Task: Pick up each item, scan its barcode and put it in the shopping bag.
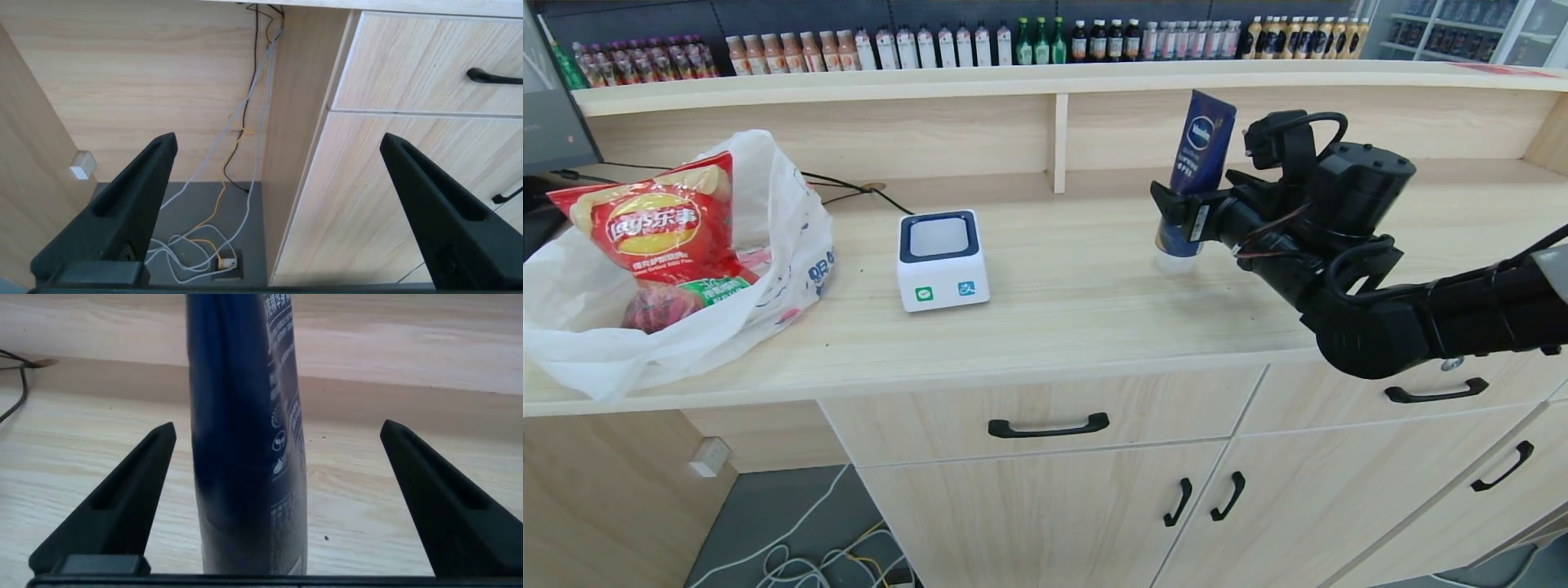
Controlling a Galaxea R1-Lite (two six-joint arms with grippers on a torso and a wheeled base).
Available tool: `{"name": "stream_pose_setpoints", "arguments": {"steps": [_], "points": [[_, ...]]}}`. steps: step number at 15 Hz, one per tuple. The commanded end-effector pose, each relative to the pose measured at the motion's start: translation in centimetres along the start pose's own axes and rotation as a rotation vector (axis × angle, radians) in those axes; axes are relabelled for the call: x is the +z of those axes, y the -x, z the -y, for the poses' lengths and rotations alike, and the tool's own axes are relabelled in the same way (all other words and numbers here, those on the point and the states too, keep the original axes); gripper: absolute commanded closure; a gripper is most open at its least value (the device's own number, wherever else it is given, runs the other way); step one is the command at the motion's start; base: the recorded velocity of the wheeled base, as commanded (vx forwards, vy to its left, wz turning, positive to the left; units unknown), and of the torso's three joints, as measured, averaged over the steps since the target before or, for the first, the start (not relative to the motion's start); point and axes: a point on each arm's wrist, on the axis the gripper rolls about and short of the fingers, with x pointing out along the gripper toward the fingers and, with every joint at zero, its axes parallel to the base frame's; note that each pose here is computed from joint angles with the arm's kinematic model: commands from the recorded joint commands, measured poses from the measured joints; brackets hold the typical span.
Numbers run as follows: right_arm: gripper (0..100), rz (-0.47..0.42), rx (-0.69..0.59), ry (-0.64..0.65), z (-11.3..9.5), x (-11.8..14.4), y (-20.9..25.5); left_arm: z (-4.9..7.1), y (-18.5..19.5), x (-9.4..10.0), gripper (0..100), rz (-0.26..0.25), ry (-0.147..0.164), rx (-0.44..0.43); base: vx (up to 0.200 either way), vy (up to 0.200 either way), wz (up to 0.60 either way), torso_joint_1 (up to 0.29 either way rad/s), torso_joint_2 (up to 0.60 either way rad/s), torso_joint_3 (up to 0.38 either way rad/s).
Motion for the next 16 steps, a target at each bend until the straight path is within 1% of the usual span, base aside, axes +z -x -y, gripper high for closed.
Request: {"name": "stream_pose_setpoints", "arguments": {"steps": [1, 6, 9, 10, 16], "points": [[0, -0.006, -0.002, 0.002, 0.0, -0.4, -0.2, 0.0, 0.0, 0.0, 0, 0.002, 0.0, 0.0, 0.0, 0.0, 0.0, 0.0, 0.0, 0.0], [0, -0.027, -0.006, 0.004, 0.1, -1.3, -0.3, 0.0, 0.0, 0.0, 0, 0.002, 0.0, -0.001, 0.0, 0.0, 0.0, 0.0, 0.0, 0.0], [0, -0.026, -0.006, 0.004, 0.1, -1.6, -0.4, 0.0, 0.0, 0.0, 0, 0.002, 0.0, 0.0, 0.0, 0.0, 0.0, 0.0, 0.0, 0.0], [100, -0.026, -0.006, 0.002, 0.1, -1.7, -0.4, 0.0, 0.0, 0.0, 0, 0.002, 0.0, 0.0, 0.0, 0.0, 0.0, 0.0, 0.0, 0.0], [100, -0.026, -0.01, -0.003, 0.3, -1.7, -0.2, 0.0, 0.0, 0.0, 0, 0.002, 0.0, 0.0, 0.0, 0.0, 0.0, 0.0, 0.0, 0.0]]}}
